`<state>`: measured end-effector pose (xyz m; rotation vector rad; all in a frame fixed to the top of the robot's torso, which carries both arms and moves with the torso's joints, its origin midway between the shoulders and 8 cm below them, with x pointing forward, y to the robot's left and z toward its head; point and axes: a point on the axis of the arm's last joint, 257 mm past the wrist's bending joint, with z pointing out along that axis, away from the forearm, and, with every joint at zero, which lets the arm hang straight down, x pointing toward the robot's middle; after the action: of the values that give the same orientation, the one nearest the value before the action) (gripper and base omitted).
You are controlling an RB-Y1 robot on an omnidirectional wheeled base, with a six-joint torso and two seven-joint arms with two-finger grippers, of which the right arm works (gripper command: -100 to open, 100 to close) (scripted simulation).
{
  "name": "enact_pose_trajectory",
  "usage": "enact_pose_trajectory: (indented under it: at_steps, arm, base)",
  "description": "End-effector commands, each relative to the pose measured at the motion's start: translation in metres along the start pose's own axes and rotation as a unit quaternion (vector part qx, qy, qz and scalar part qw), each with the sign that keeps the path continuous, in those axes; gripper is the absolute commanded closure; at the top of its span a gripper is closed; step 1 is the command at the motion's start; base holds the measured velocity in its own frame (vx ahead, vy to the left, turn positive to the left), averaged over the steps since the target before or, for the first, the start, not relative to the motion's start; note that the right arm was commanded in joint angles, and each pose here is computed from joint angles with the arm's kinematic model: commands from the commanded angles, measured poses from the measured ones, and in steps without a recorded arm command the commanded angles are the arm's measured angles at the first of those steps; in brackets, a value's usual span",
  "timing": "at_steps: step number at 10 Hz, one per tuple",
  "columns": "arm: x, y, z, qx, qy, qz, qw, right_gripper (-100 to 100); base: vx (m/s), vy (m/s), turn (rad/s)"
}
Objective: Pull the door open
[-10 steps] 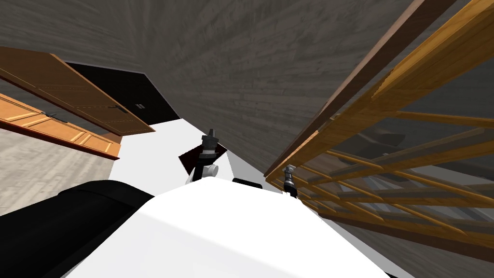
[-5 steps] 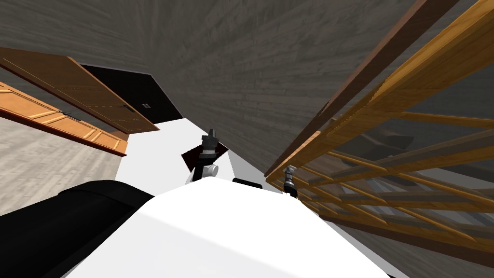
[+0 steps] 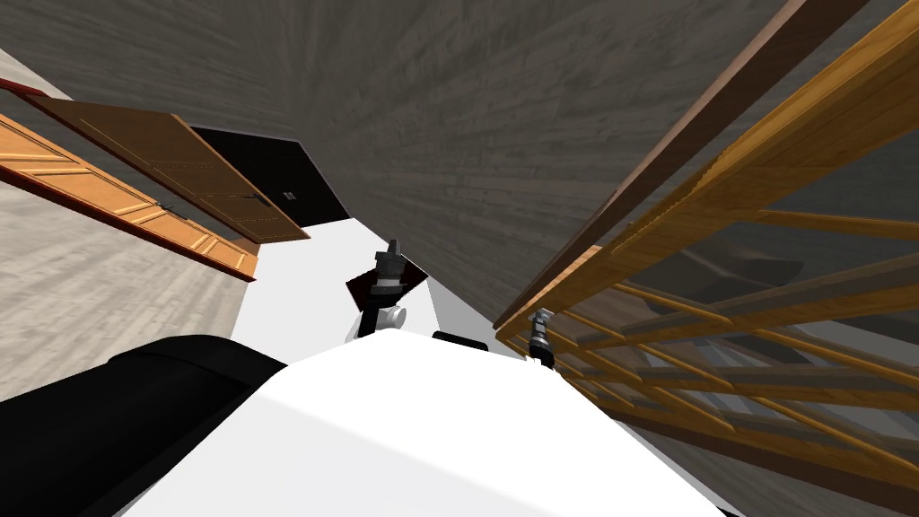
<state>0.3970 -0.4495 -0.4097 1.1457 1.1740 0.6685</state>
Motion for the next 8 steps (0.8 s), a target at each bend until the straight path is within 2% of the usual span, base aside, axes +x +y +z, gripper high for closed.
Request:
enact_pose_trajectory:
  at_steps: [1,3,5,7,8]
  arm:
    - [-0.0223,0.0009,0.0003,-0.004,-0.018,0.022,0.9996,100]
    - [-0.0222,0.0001,-0.0001,-0.003,-0.018,0.027,0.9995,100]
    - [-0.0267,-0.0003,-0.0005,-0.004,-0.025,0.067,0.9974,100]
    - [-0.0259,-0.0038,-0.0024,0.0,-0.024,0.076,0.9968,100]
    - [-0.0289,-0.0008,-0.0009,-0.004,-0.029,0.1,0.9946,100]
  base:
    - [-0.034,-0.013,0.078]
    - [-0.026,-0.001,0.012]
    - [-0.037,-0.008,0.102]
    - [-0.027,-0.012,0.023]
    - [-0.025,-0.012,0.07]
